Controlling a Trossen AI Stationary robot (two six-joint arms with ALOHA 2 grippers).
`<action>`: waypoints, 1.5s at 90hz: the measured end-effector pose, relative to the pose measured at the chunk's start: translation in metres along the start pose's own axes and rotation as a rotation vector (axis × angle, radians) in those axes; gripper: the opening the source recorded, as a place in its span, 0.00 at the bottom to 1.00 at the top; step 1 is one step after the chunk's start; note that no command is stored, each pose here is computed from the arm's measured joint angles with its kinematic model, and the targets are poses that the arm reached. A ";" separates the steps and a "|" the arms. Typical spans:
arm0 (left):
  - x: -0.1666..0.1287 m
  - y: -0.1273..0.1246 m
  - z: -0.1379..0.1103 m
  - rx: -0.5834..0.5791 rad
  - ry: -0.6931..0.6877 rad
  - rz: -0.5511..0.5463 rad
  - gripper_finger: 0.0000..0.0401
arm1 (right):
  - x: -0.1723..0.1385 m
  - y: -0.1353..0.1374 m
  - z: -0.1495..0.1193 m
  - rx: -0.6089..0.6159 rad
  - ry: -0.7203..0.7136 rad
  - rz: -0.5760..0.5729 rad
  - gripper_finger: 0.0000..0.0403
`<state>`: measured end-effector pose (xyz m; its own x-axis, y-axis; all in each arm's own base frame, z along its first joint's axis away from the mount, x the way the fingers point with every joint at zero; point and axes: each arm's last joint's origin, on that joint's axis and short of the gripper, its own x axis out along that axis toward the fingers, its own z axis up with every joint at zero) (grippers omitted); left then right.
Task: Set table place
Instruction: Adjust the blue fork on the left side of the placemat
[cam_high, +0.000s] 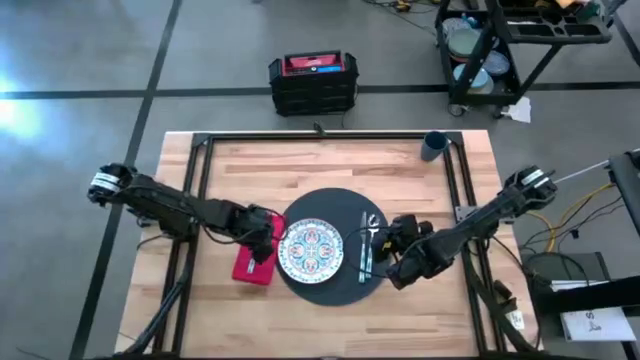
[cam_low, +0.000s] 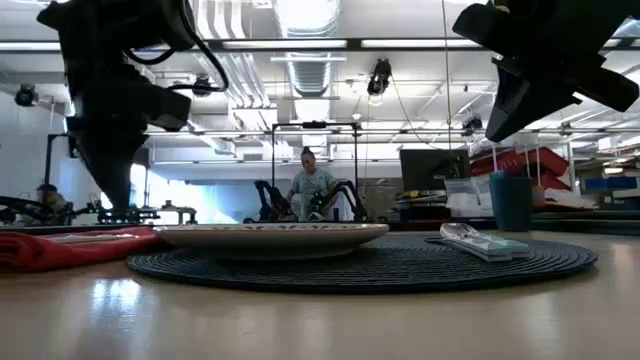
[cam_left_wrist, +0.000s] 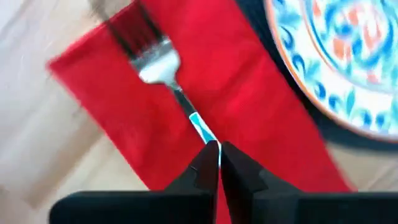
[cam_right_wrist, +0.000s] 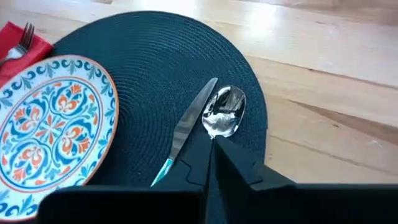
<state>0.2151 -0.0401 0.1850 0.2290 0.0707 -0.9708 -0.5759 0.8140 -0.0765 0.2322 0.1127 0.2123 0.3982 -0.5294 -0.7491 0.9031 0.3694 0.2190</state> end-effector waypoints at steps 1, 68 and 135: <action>0.000 0.001 0.000 0.013 0.003 0.004 0.00 | 0.000 0.000 0.000 -0.001 0.002 0.000 0.01; 0.037 0.032 -0.014 0.052 0.120 0.120 0.00 | 0.000 0.000 0.000 0.054 0.016 0.002 0.00; 0.038 0.027 -0.024 -0.076 0.150 0.044 0.00 | 0.000 -0.001 0.000 0.051 0.010 -0.007 0.00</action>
<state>0.1892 -0.0298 0.1410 0.0863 0.0137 -0.9962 -0.6420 0.7654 -0.0451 0.2317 0.1125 0.2119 0.3908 -0.5242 -0.7566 0.9128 0.3266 0.2452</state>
